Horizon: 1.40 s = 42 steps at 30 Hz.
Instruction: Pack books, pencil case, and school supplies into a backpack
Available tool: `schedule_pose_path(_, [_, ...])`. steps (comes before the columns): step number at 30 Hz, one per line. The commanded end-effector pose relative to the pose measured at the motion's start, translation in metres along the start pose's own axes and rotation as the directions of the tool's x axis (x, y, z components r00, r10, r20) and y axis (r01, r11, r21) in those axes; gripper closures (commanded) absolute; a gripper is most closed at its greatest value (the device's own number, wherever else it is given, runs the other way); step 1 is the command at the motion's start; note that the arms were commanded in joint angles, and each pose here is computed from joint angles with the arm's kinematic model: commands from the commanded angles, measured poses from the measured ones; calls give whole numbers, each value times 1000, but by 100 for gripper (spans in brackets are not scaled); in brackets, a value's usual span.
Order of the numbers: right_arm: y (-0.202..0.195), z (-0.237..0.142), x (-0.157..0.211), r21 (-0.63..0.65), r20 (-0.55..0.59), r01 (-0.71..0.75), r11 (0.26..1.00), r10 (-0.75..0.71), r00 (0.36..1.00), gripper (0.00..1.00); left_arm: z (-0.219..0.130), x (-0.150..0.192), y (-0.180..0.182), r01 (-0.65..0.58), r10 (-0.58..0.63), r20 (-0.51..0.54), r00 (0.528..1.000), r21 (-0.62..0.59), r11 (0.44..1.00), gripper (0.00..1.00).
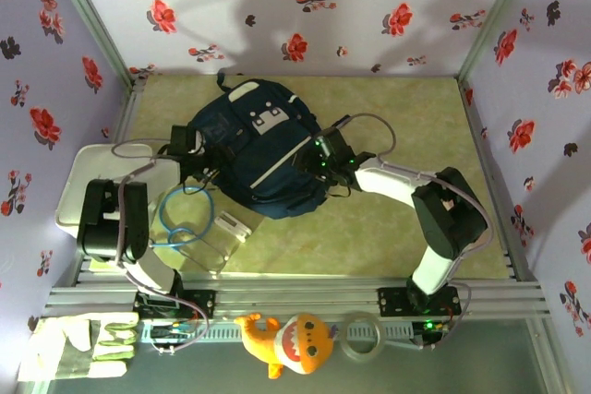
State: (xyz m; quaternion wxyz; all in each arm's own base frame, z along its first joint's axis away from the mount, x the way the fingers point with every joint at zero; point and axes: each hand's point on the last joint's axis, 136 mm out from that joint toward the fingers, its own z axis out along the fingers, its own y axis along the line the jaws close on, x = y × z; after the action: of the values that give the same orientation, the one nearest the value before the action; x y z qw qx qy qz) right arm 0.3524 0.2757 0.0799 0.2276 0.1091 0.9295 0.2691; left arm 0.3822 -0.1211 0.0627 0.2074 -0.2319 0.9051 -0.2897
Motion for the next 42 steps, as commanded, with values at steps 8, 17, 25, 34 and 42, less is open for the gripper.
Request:
schedule_pose_path(8, [-66, 14, -73, 114, 75, -20, 993, 12, 997, 32, 30, 52, -76, -79, 100, -156, 983, 136, 988, 40])
schedule_pose_path(17, [-57, -41, -108, 118, 167, -17, 993, -3, 986, 31, 27, 61, -102, -85, 109, -143, 984, 169, 982, 50])
schedule_pose_path(25, [-50, -69, -77, 40, 197, -59, 997, 50, 979, 31, 33, 63, -102, 31, -5, -124, 992, 213, 977, 62])
schedule_pose_path(34, [-28, -75, -19, 47, 149, 7, 999, -14, 989, 31, 40, 68, -112, 81, -49, -133, 990, 247, 966, 76])
schedule_pose_path(42, [-17, -47, 43, 6, 20, 15, 1000, -15, 1000, 33, 32, 70, -129, 128, -92, -132, 987, 305, 944, 92])
